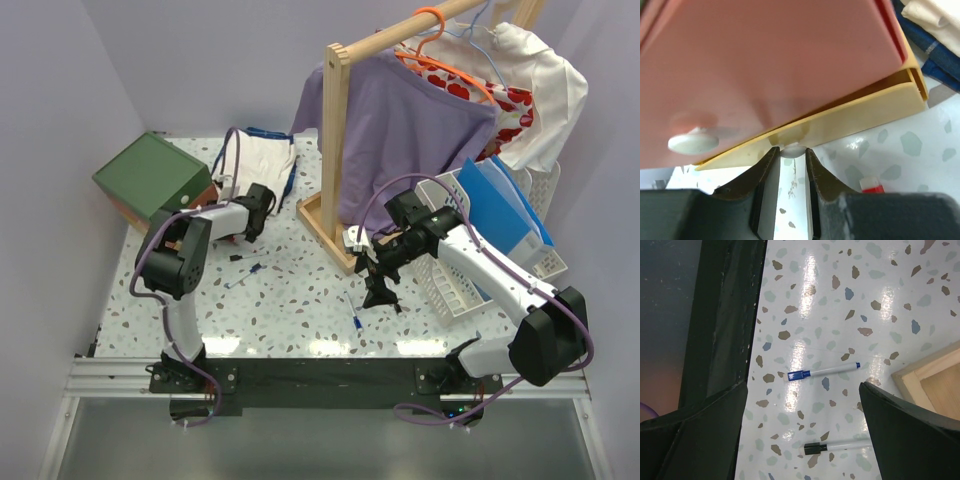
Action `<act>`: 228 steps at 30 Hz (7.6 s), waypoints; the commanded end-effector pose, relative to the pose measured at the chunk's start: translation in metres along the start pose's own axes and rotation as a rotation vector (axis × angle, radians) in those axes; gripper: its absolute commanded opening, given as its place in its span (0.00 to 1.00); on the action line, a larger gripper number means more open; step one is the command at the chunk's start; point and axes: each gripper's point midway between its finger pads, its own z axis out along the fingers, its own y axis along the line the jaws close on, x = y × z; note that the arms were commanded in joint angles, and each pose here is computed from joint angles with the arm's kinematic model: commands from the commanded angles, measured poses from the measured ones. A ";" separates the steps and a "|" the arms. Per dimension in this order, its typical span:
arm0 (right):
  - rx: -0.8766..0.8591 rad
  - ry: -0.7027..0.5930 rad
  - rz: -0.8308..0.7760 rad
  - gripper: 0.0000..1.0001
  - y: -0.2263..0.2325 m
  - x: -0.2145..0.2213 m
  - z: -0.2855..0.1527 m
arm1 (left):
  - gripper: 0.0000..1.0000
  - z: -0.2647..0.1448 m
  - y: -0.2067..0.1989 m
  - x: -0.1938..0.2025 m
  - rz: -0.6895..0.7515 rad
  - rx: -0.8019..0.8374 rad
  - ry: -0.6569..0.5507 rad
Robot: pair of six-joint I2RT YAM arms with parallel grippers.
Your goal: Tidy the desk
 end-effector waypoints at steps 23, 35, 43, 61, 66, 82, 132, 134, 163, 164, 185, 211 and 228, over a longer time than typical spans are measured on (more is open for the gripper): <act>0.011 -0.022 -0.047 0.99 -0.001 -0.010 -0.006 | 0.17 -0.086 -0.021 0.034 -0.114 0.167 -0.002; 0.013 -0.015 -0.047 0.99 -0.001 -0.009 -0.006 | 0.23 -0.104 -0.014 0.023 -0.186 0.232 0.019; 0.024 0.006 -0.046 0.99 -0.004 -0.003 -0.005 | 0.45 -0.131 -0.008 0.024 -0.191 0.487 0.057; 0.200 0.214 0.001 0.99 -0.030 0.027 -0.006 | 0.84 -0.262 0.022 0.055 -0.106 1.478 -0.112; 0.396 0.394 0.125 0.99 -0.048 0.057 -0.018 | 0.86 -0.269 0.031 0.040 -0.151 1.499 -0.175; 0.680 0.529 0.439 0.96 -0.063 0.137 -0.009 | 0.87 -0.259 0.043 0.029 -0.245 1.449 -0.263; -0.071 -0.148 0.319 0.00 -0.007 -0.111 0.028 | 0.79 -0.389 0.056 -0.019 -0.806 2.070 -0.262; -0.083 -0.151 0.323 0.00 -0.005 -0.110 0.030 | 0.76 -0.390 0.059 -0.025 -0.834 2.059 -0.278; 0.063 0.047 -0.004 0.95 0.001 -0.035 -0.004 | 0.00 -0.237 0.084 -0.024 -0.239 1.038 -0.370; 0.057 0.042 0.007 0.95 0.002 -0.031 -0.006 | 0.00 -0.232 0.092 -0.034 -0.181 0.975 -0.412; 0.053 0.015 0.009 0.99 0.004 -0.012 -0.014 | 0.00 -0.096 0.074 -0.084 0.218 0.480 -0.383; -0.030 0.015 -0.033 0.99 0.015 0.000 -0.005 | 0.65 -0.127 0.075 -0.108 0.050 0.722 -0.386; -0.080 0.472 -0.304 0.99 0.030 0.072 0.062 | 0.88 -0.203 0.103 -0.044 -0.322 1.168 -0.602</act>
